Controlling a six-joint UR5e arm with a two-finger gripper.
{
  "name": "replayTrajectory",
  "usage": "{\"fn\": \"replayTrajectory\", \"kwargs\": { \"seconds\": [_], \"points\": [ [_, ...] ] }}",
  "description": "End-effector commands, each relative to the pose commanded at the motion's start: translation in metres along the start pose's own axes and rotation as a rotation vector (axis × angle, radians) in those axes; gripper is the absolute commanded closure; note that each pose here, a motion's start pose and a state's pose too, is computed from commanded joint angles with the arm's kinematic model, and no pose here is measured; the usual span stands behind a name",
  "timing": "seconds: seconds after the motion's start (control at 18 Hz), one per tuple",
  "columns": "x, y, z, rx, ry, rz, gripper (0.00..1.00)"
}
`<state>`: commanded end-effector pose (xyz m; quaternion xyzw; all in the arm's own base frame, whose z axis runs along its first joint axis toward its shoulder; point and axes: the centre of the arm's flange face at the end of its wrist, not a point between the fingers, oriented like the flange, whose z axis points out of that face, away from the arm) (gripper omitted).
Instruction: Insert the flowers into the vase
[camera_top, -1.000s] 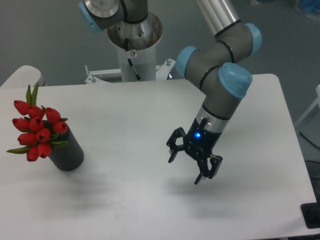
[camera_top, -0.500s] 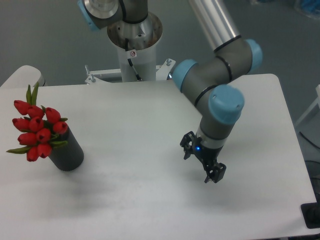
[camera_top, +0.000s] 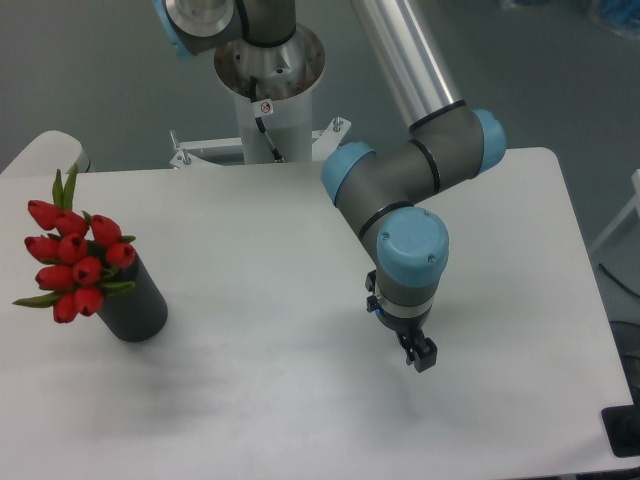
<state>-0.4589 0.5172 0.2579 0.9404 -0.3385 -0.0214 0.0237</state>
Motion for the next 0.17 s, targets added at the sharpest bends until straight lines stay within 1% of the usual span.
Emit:
{"fn": "replayTrajectory", "kwargs": {
  "seconds": [0.17],
  "points": [
    [0.0003, 0.0, 0.0005, 0.0, 0.0, 0.0, 0.0]
  ]
}}
